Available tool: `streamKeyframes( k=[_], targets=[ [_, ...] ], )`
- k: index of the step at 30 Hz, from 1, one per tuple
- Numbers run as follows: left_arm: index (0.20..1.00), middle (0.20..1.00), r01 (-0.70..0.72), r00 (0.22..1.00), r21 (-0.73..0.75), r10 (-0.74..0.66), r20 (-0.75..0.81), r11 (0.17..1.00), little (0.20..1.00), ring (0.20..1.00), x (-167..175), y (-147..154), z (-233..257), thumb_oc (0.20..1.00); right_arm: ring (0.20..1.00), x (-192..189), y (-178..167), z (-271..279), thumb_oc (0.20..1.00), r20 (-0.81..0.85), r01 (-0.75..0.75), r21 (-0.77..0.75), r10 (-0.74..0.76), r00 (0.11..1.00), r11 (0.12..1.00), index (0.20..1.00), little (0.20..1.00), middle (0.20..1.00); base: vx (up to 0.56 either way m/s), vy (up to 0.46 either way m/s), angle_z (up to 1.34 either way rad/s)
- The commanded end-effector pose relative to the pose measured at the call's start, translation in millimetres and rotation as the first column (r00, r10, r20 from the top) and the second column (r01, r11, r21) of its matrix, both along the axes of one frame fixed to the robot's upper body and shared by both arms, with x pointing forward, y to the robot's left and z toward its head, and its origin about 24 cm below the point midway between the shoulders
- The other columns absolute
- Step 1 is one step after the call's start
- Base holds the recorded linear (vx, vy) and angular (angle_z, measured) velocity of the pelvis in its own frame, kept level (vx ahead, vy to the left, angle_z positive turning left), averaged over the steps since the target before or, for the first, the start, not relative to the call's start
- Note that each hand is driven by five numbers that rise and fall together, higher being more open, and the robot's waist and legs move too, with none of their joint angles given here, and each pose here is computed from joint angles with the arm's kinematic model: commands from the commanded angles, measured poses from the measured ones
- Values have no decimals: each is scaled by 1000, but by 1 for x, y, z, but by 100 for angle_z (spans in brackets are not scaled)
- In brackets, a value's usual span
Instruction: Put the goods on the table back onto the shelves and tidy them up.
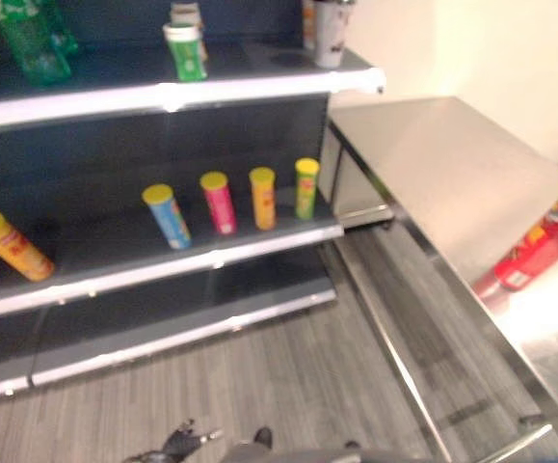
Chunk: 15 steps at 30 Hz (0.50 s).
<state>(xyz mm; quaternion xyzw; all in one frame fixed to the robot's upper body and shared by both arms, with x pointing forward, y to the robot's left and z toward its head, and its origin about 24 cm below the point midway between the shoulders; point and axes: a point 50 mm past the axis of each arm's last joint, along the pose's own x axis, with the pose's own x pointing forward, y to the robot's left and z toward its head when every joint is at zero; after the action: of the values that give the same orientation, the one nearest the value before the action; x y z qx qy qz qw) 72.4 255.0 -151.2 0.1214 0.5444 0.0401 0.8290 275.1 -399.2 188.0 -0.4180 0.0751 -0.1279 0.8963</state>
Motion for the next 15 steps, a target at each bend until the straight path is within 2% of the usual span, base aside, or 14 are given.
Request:
streamKeyframes(
  k=[1, 7, 11, 12, 13, 14, 15],
  targets=[
    [1000, 1000, 67, 998, 44, -68, 15, 997, 1000, 1000, 14, 11, 5, 1000, 200, 4, 1, 39, 200, 76, -18, -52, 22, 997, 998, 200, 200, 200, 0, 0, 0],
    [1000, 1000, 50, 998, 39, -51, 24, 998, 1000, 1000, 16, 10, 5, 1000, 200, 0, 4, 47, 200, 146, -18, -58, 26, 989, 998, 200, 200, 200, -5, 12, 0],
    [1000, 1000, 26, 999, 44, -27, 34, 999, 1000, 1000, 16, 12, 6, 1000, 200, 0, 24, 50, 200, 281, -92, 0, 88, 956, 996, 200, 200, 200, -18, 61, 0],
    [1000, 1000, 15, 999, 48, -17, 46, 999, 1000, 1000, 18, 14, 8, 1000, 200, -1, 34, 51, 200, 357, -125, 18, 111, 928, 992, 200, 200, 200, -28, 74, -2],
    [1000, 1000, 16, 999, 49, -18, 46, 999, 1000, 1000, 18, 14, 8, 1000, 200, -2, 34, 51, 200, 357, -124, 18, 109, 928, 992, 200, 200, 200, -64, 111, -2],
    [1000, 1000, 11, 998, 59, -14, 55, 998, 1000, 1000, 19, 17, 10, 1000, 200, -2, 47, 57, 200, 436, -176, 27, 147, 888, 984, 200, 200, 200, -41, 51, -3],
    [1000, 1000, 12, 998, 60, -15, 55, 998, 1000, 1000, 19, 17, 10, 1000, 200, -3, 47, 56, 200, 436, -175, 27, 146, 888, 984, 200, 200, 200, -84, 66, -4]
  ],
)
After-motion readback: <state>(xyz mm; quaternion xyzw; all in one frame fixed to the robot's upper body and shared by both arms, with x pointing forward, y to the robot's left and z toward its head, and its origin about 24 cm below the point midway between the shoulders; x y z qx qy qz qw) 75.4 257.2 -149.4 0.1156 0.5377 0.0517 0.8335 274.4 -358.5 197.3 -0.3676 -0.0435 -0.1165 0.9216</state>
